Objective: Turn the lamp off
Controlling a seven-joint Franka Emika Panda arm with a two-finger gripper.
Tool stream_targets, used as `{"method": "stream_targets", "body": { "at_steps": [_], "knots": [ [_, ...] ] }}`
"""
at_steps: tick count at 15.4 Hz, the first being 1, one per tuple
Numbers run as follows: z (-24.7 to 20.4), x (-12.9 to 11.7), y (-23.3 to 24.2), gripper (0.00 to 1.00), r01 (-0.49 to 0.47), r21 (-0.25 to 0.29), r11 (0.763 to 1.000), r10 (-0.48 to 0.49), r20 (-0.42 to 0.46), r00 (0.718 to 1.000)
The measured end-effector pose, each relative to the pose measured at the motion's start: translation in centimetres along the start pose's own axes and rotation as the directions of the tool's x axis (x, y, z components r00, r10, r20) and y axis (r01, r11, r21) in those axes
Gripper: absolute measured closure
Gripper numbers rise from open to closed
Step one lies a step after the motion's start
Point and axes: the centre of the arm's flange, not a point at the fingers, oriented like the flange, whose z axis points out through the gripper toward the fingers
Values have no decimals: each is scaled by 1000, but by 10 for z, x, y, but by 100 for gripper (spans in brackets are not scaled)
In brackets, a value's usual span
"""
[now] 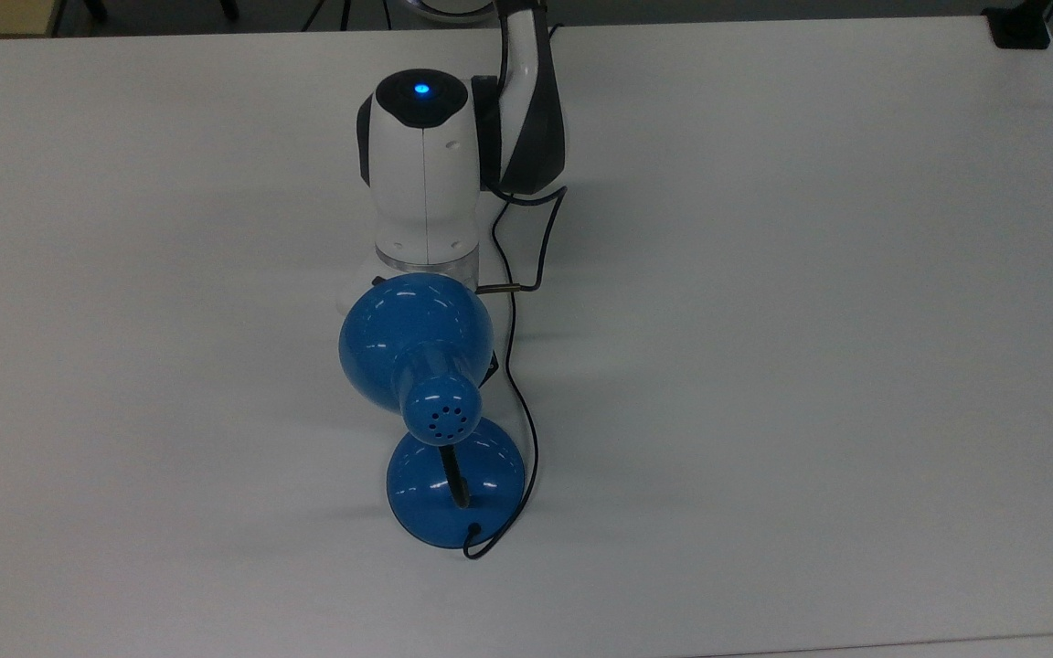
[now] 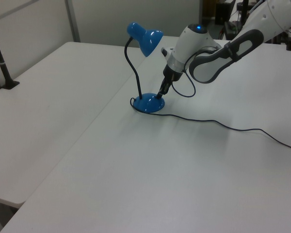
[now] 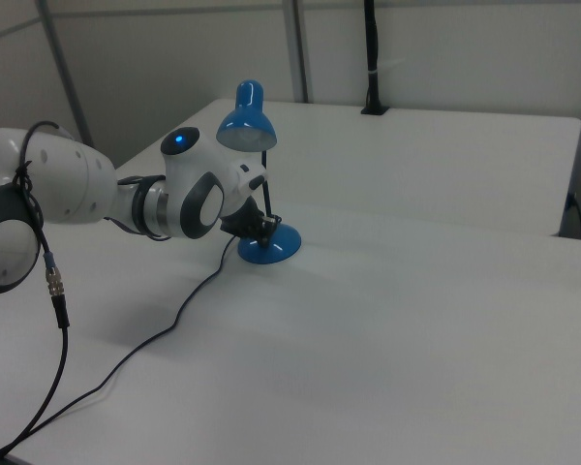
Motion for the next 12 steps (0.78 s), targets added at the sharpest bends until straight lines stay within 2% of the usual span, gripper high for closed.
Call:
{"method": "stream_targets", "body": {
  "at_steps": [3, 6, 8, 10, 11, 12],
  "knots": [
    [-10, -5, 1, 99, -2, 1, 1000, 2, 14, 1000],
    [-26, -13, 2, 99, -5, 14, 1000, 3, 129, 992],
    [-42, -16, 0, 98, -6, 27, 1000, 0, 225, 974],
    [-63, -18, -2, 94, -12, 35, 999, 1, 304, 953],
    [-75, -19, -3, 89, -18, 37, 999, 5, 338, 941],
    [-89, -20, -3, 80, -23, 40, 999, 6, 368, 930]
  ]
}}
